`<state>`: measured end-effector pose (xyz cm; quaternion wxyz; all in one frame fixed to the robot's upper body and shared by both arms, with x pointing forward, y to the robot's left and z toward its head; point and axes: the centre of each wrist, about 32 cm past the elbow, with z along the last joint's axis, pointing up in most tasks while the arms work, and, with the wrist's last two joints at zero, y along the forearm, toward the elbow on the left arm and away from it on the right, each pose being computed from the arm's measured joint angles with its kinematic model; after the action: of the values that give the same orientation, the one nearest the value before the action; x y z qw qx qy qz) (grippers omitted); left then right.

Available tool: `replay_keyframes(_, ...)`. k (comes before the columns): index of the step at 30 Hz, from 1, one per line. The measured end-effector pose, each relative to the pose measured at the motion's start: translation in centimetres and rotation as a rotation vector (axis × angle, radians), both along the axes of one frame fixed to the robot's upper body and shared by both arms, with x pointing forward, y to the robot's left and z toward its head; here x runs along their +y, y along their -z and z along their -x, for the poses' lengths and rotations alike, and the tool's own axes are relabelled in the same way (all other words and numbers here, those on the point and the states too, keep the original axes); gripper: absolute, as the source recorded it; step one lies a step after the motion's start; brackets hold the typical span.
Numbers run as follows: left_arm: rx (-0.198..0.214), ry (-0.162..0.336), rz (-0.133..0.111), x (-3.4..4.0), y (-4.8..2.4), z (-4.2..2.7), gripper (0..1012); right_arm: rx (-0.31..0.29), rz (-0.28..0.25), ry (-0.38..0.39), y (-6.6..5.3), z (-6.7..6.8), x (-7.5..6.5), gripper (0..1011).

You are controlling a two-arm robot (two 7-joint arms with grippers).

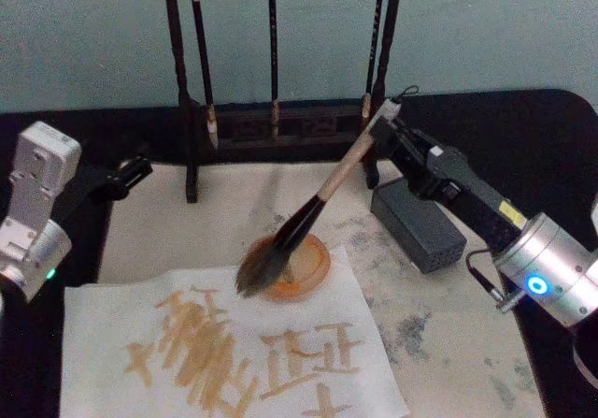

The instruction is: Pick up the brush from the inkstone, write on the paper, then place the brush back to its original position.

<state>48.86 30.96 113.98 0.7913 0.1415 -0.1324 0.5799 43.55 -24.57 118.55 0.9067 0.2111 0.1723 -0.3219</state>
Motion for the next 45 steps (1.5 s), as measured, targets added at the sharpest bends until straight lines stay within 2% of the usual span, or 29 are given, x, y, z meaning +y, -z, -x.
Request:
replay_keyframes(12,0.0,0.0,0.0,0.0,0.0,0.0,1002,0.036,-0.076,0.083,1.4,-2.4,-0.5,175)
replay_keyframes(20,0.0,0.0,0.0,0.0,0.0,0.0,1002,0.08,-0.094,0.13,2.5,-3.5,-1.0,175)
replay_keyframes(32,0.0,0.0,0.0,0.0,0.0,0.0,1002,0.235,-0.13,0.209,3.9,-5.1,-1.7,175)
replay_keyframes(45,0.0,0.0,0.0,0.0,0.0,0.0,1002,0.333,-0.147,0.264,5.1,-5.6,-1.8,175)
